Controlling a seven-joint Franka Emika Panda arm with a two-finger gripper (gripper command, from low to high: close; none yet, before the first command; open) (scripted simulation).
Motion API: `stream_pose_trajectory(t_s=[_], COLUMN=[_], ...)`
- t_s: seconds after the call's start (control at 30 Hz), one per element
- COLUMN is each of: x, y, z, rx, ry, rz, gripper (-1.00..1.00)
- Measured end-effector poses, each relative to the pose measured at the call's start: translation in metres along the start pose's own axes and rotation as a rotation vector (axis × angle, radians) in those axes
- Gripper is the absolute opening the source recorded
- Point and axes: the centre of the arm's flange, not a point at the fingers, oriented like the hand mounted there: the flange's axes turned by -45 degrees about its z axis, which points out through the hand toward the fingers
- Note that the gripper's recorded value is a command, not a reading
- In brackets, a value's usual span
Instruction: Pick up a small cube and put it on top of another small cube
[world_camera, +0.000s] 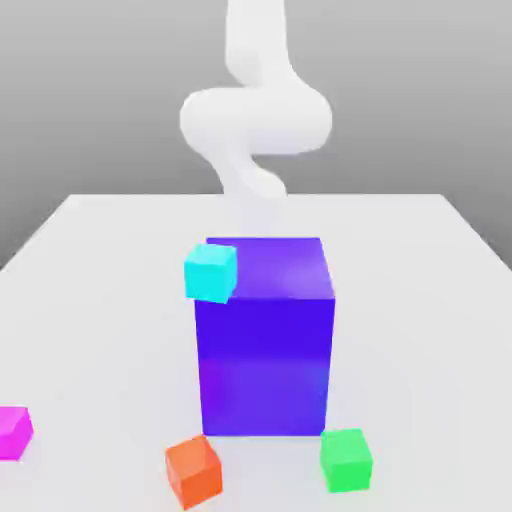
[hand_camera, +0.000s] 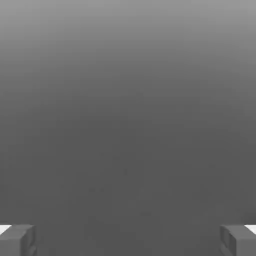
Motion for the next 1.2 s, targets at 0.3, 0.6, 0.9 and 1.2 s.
stream_pose_trajectory(t_s=[0.3, 0.6, 0.9, 1.2], x=[-0.03, -0.124, -0.26, -0.348], y=[0.096, 0.199, 0.286, 0.313], z=[0.158, 0.283, 0.357, 0.411], rx=[0.03, 0.02, -0.015, -0.032], ry=[-0.226, -0.437, -0.657, -0.732], rz=[0.005, 0.032, 0.033, 0.029], gripper=[0.0, 0.0, 0.0, -1.0])
